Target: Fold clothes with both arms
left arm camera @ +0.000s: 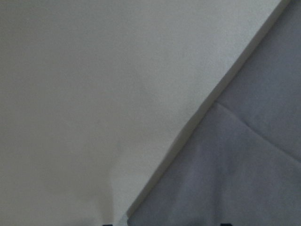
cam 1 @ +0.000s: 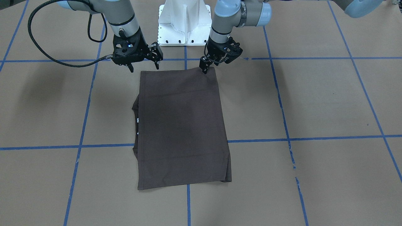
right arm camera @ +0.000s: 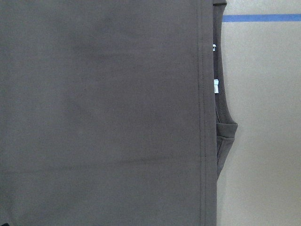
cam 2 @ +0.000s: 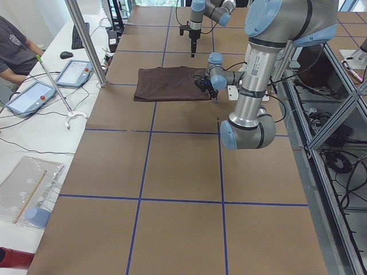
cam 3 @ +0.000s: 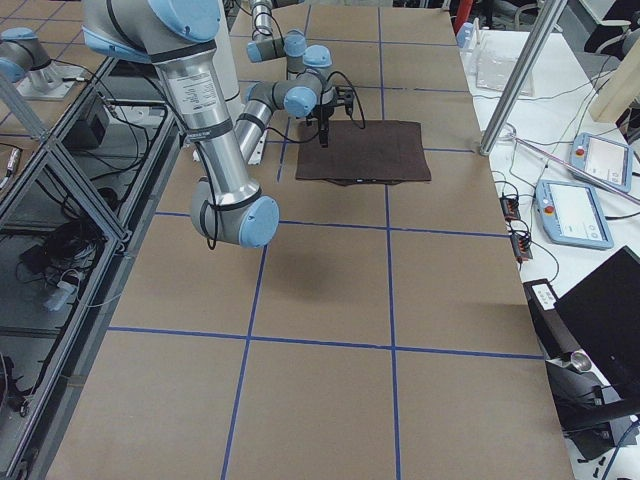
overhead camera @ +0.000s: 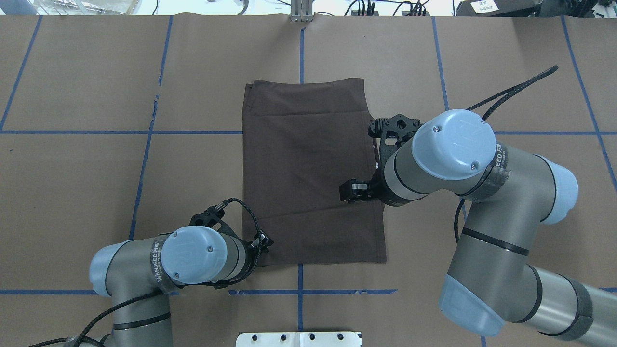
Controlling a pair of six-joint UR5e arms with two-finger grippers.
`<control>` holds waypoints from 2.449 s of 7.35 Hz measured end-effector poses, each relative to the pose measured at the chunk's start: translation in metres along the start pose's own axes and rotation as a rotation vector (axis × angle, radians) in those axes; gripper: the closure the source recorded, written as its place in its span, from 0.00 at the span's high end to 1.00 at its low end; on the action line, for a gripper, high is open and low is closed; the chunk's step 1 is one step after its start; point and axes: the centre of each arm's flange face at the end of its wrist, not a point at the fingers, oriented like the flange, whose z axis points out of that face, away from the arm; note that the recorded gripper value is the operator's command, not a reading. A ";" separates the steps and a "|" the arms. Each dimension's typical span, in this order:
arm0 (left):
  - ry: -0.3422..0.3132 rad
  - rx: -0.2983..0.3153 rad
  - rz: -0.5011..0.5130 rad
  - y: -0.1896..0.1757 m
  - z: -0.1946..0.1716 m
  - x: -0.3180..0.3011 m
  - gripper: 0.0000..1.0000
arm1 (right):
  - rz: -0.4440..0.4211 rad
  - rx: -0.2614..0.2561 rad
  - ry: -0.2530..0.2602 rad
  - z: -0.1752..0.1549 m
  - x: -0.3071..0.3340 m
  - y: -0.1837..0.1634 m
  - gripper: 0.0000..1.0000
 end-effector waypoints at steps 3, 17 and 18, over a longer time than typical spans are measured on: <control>-0.010 0.006 0.000 -0.001 0.006 -0.001 0.39 | 0.002 -0.007 -0.002 0.000 0.001 0.000 1.00; 0.009 -0.011 0.152 0.011 -0.036 0.007 0.00 | 0.699 0.001 -0.009 0.099 0.004 0.063 1.00; 0.009 -0.011 0.153 0.011 -0.036 0.008 0.00 | 0.736 -0.006 0.028 0.110 0.005 0.072 1.00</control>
